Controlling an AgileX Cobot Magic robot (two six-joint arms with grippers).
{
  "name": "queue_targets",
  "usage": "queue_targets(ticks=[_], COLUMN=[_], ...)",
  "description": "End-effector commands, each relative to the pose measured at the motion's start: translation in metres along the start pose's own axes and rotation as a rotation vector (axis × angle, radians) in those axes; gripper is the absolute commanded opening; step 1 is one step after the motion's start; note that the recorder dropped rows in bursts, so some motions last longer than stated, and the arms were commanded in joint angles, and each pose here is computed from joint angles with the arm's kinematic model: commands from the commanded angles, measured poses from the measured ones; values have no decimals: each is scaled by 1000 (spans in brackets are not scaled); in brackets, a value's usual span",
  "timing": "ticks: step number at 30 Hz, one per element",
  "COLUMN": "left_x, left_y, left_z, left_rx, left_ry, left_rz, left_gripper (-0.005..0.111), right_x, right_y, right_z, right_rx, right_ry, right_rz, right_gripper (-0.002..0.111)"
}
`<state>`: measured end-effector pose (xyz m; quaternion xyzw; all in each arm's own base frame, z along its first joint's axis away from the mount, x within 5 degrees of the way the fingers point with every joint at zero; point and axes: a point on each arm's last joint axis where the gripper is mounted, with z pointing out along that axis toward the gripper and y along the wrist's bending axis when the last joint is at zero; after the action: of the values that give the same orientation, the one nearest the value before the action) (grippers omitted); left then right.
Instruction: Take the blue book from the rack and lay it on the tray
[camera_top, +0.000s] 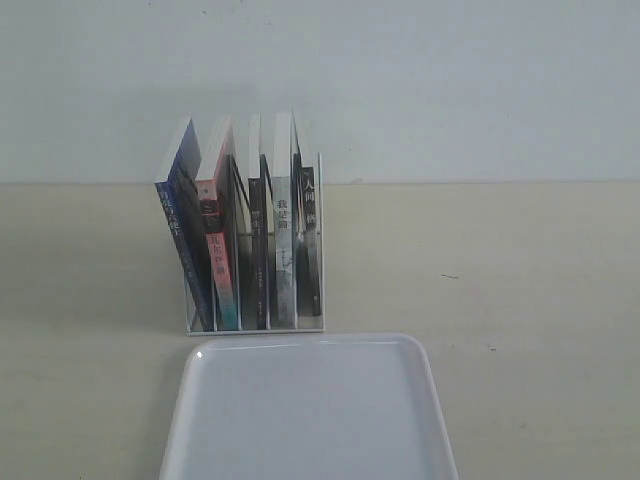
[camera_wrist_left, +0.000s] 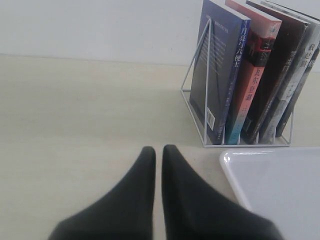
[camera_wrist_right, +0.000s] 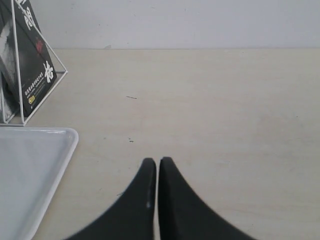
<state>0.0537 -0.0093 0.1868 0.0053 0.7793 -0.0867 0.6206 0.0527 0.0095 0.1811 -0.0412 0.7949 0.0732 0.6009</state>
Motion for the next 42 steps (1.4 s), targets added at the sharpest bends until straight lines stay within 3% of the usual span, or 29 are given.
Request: queue_targets(ticks=[1,11,14,21,30,37,39,42], left_x=[1,2,0,-67,-97,-122,-133,-163], left_y=[0,0,-1,-18,-15,-1,-3,-15], left_z=[0,0,0,-29,-43,-63,-67,-59], left_rx=[-2,-2,14,162,161,151,160,154], left_ry=[-1,5,-2,-217,-456,-827,-860,-700], left_rz=[7,7,-41,-313,-373,-559,-530,-388], left_gripper=[4,4,4,4,4,4,4,4], right_x=[-1,-1,-1,-1,-1,-1,-1,-1], right_y=[0,0,0,0,0,0,0,0], right_z=[0,0,0,0,0,0,0,0], right_rx=[7,7,7,7,7,7,7,7], right_ry=[-17,-17,-17,-17,-17,-17,-17,-17], right_rz=[-8,-8,-8,-8,-8,-8,-8,-8], right_gripper=[1,1,1,1,1,1,1,1])
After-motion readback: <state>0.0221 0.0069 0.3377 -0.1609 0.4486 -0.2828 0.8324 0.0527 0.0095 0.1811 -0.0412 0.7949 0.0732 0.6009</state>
